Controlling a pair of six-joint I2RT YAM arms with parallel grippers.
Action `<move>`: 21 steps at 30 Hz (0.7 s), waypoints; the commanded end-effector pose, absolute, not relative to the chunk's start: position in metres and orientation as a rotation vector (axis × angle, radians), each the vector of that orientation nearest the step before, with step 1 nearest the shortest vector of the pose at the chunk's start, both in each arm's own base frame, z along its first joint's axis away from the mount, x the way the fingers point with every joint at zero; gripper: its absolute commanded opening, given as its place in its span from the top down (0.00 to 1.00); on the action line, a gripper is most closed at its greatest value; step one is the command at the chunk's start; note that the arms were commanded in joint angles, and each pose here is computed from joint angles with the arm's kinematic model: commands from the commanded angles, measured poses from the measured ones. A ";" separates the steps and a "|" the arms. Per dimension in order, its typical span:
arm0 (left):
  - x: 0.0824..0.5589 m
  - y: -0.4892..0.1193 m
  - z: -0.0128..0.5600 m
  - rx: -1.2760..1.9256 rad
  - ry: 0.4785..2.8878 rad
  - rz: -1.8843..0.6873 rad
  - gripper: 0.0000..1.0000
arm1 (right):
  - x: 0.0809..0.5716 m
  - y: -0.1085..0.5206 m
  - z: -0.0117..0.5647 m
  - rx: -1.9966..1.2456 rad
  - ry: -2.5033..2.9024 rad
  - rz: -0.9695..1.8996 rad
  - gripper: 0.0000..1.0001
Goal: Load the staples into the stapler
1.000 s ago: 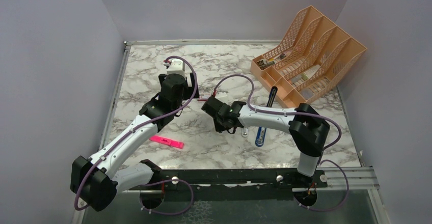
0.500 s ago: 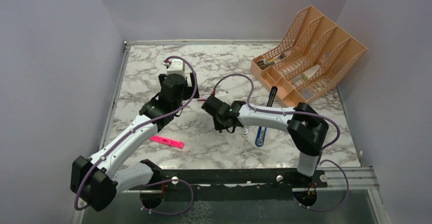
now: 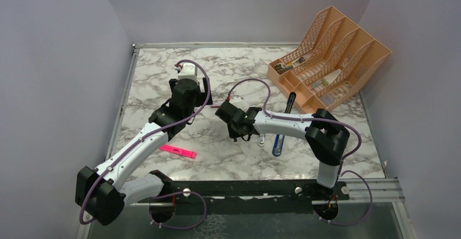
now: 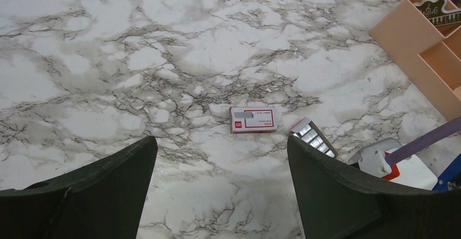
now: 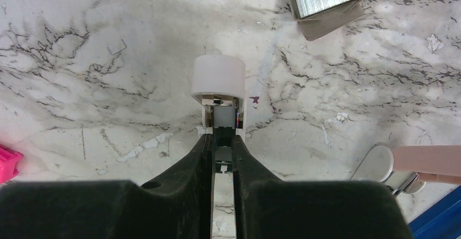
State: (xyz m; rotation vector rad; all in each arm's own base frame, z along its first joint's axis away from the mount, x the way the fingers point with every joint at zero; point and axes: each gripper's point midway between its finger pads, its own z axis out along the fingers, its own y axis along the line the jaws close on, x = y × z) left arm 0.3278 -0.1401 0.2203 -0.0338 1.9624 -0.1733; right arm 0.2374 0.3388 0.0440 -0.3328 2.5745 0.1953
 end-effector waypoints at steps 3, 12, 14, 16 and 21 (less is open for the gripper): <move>0.330 -0.135 0.222 -0.055 1.946 -0.150 0.10 | 0.248 0.342 0.044 -0.318 2.548 0.192 0.82; 0.330 -0.135 0.221 -0.053 1.947 -0.151 0.10 | 0.244 0.344 0.040 -0.335 2.566 0.213 0.82; 0.330 -0.135 0.221 -0.053 1.947 -0.151 0.10 | 0.243 0.342 0.039 -0.334 2.572 0.212 0.82; 0.330 -0.135 0.221 -0.053 1.947 -0.151 0.10 | 0.241 0.341 0.038 -0.336 2.578 0.215 0.82; 0.330 -0.136 0.221 -0.053 1.948 -0.155 0.10 | 0.236 0.339 0.037 -0.344 2.593 0.225 0.82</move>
